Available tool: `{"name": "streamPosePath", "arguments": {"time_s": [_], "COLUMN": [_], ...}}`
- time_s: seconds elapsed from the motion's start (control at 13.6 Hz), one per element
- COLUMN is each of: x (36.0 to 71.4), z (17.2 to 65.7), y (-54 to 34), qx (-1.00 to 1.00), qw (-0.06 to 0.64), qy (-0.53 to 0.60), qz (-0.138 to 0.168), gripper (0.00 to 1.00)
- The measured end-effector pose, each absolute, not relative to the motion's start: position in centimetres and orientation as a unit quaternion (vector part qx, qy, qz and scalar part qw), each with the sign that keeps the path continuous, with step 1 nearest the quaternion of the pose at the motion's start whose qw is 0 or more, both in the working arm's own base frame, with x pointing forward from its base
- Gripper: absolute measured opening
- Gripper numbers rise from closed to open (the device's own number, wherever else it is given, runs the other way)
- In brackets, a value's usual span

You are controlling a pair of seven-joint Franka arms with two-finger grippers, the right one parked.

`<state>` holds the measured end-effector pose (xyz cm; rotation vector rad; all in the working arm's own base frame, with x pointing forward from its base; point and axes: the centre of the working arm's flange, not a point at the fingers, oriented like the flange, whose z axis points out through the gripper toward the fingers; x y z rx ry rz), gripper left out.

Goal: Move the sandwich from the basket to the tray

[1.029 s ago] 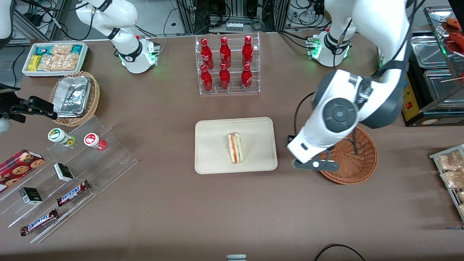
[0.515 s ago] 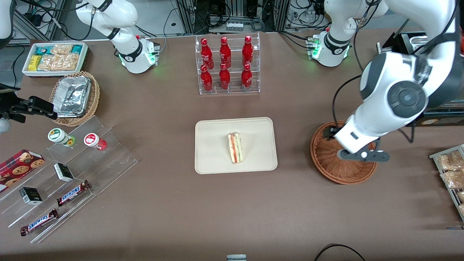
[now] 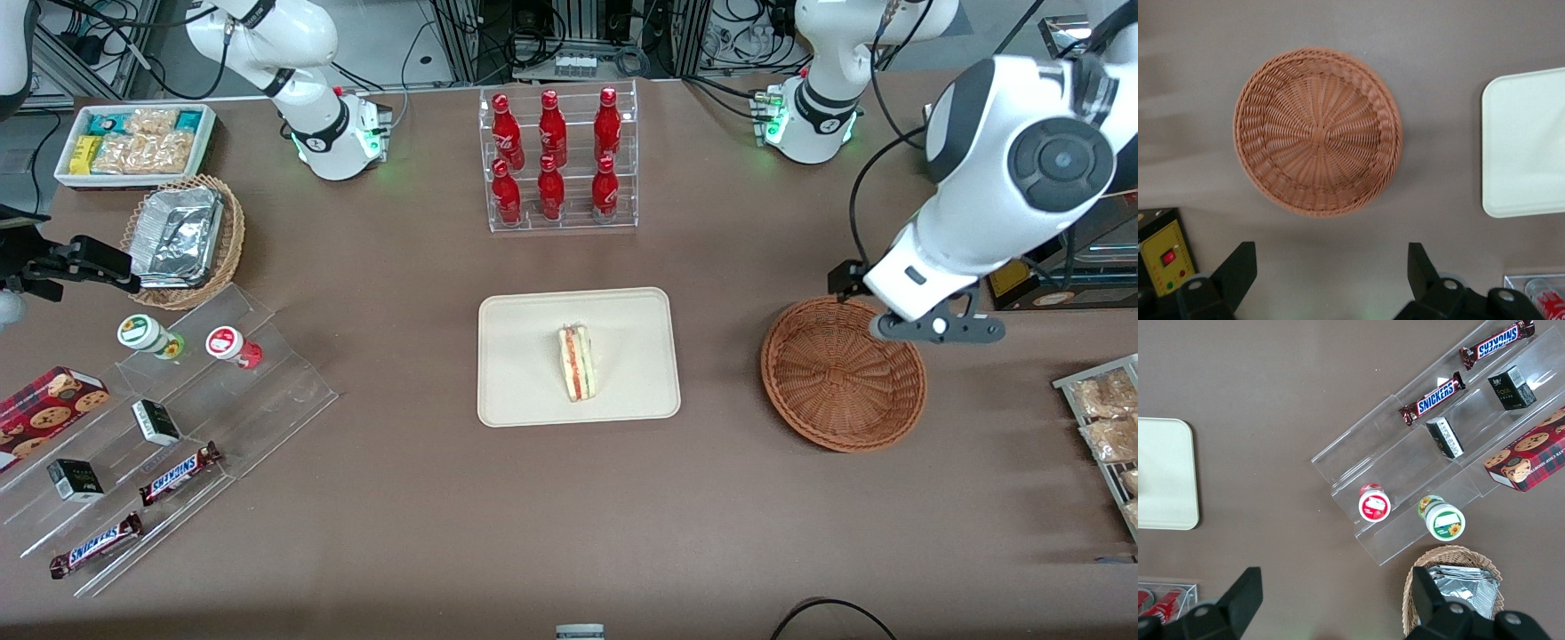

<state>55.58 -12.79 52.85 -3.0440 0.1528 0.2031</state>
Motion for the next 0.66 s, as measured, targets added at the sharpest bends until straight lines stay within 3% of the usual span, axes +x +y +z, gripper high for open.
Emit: {"name": "streamPosePath", "arguments": {"time_s": [0.66], "x": [52.9], "z": [57.9], "y": [-7.5], "qx": [-0.996], "qw": [0.016], "qy": [0.026], "qz": [0.087], "gripper": [1.0]}}
